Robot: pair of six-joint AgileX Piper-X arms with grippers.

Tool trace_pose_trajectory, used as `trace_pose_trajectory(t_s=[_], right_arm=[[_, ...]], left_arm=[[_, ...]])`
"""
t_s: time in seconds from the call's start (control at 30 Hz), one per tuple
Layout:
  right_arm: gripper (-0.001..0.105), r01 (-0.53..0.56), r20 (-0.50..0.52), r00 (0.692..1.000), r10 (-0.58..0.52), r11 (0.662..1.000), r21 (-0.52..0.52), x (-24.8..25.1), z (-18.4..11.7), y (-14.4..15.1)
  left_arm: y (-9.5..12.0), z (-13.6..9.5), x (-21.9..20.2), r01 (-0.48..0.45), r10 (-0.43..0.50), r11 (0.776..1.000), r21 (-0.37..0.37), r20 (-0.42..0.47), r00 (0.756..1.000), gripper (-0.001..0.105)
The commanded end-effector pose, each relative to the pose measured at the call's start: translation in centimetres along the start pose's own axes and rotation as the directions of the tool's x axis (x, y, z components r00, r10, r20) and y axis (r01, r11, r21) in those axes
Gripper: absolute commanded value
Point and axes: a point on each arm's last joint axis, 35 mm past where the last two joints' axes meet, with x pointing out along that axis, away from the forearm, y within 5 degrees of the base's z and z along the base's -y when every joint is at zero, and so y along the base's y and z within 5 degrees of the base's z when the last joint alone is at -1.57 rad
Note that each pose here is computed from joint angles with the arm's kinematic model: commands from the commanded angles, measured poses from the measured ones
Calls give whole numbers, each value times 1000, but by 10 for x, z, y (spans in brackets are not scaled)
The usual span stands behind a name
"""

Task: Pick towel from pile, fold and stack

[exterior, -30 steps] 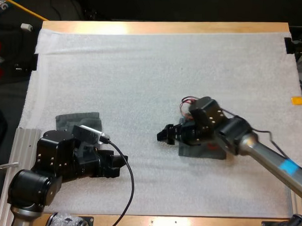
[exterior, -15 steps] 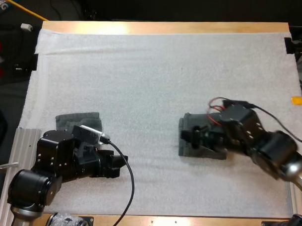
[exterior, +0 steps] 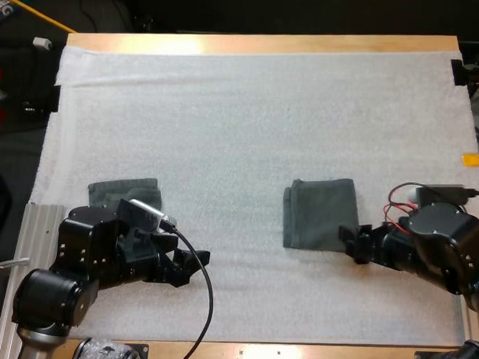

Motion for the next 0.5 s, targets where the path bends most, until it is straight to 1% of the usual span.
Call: trace_pose_trajectory(t_s=[0.0,0.07,0.17,0.2,0.4,0.47], right_arm=[[74,33,-6,999,-33,999,-13,-2,-1,-2],[74,39,-19,999,-40,999,-16,-1,-2,-2],[74,39,-19,999,-40,999,-36,-1,-2,-2],[74,39,-19,999,-40,998,-40,-1,-2,-2],[74,40,-23,999,-41,997,-62,-1,-3,-2],[74,42,-33,998,-45,997,-72,-1,-4,-3]], left_arm=[[0,4,2,11,-11,1000,0,9,1000,71],[1,11,8,25,-25,1000,-17,11,1000,71],[4,21,23,46,-46,998,-51,-12,999,71],[3,23,26,51,-52,998,-46,-16,999,71],[-2,38,78,75,-83,994,-78,-109,991,71],[-5,42,105,72,-83,994,-87,-132,988,71]])
